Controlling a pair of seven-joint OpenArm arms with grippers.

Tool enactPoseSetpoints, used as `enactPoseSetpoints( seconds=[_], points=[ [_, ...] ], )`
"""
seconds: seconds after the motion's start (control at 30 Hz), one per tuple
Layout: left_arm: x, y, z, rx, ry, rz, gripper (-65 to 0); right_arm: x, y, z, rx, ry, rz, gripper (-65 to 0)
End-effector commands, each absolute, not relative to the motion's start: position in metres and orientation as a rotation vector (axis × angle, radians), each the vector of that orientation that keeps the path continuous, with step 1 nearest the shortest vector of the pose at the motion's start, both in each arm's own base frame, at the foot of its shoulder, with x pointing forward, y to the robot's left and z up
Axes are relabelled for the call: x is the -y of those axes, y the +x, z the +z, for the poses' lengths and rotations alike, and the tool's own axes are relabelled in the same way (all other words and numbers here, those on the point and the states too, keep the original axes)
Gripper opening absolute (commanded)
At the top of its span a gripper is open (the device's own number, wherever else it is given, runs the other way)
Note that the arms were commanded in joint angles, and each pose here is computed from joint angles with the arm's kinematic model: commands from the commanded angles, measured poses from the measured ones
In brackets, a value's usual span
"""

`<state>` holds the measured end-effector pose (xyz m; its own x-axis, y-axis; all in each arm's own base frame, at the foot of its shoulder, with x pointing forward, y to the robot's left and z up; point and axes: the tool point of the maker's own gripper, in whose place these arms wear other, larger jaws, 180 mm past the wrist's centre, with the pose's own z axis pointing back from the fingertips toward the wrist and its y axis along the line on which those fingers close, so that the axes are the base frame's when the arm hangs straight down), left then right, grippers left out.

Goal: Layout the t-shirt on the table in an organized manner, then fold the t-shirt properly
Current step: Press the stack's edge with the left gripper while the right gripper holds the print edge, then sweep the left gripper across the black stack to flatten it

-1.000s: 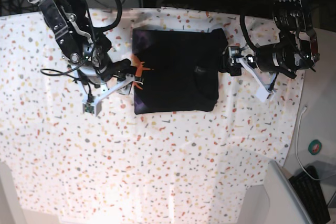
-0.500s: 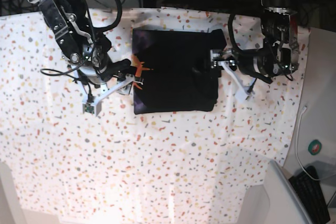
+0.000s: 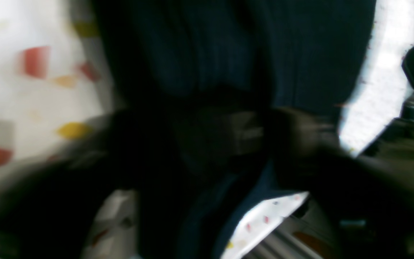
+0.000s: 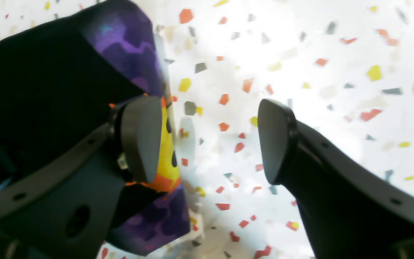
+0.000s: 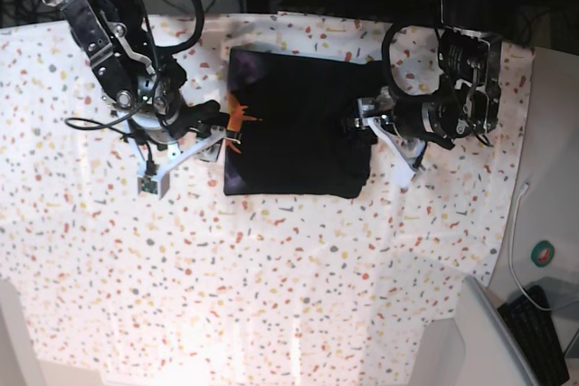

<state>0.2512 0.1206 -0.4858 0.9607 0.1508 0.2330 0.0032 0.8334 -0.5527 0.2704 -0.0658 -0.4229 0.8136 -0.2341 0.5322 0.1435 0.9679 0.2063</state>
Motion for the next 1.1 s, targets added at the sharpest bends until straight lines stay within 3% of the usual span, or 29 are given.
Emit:
enactPoseSetpoints(
  seconds=[0.0,0.03,0.07,0.17,0.33,0.53,0.73,1.07],
  points=[
    [-0.124,0.241,-0.491,0.225,-0.556,0.061,-47.6,0.068,0.280,-0.413,0.633,0.163,-0.202,-25.7],
    [-0.125,0.245,-0.489,0.231,-0.554,0.055,-61.1,0.068,0.280,-0.413,0.633,0.161,-0.201,-25.7],
    [-0.127,0.252,-0.486,0.242,-0.547,0.050,-65.0,0.068,0.280,-0.413,0.633,0.161,-0.201,-25.8],
    [-0.137,0.265,-0.484,0.227,-0.422,-0.105,-65.0,0.081,0.284,-0.411,0.644,0.139,-0.212,-25.8],
    [-0.141,0.276,-0.484,0.158,-0.117,-0.600,-65.0,0.118,0.294,-0.405,0.675,0.093,-0.305,-25.8],
    [-0.126,0.318,-0.463,0.225,0.190,-1.012,-65.0,0.162,0.289,-0.409,0.674,0.032,-0.425,-25.8],
    [-0.053,0.339,-0.454,0.398,0.237,-1.274,-65.0,0.186,0.276,-0.414,0.657,-0.006,-0.490,-25.8],
    [-0.002,0.337,-0.460,0.400,0.167,-1.278,-65.0,0.202,0.268,-0.417,0.648,-0.041,-0.498,-25.7]
  ],
)
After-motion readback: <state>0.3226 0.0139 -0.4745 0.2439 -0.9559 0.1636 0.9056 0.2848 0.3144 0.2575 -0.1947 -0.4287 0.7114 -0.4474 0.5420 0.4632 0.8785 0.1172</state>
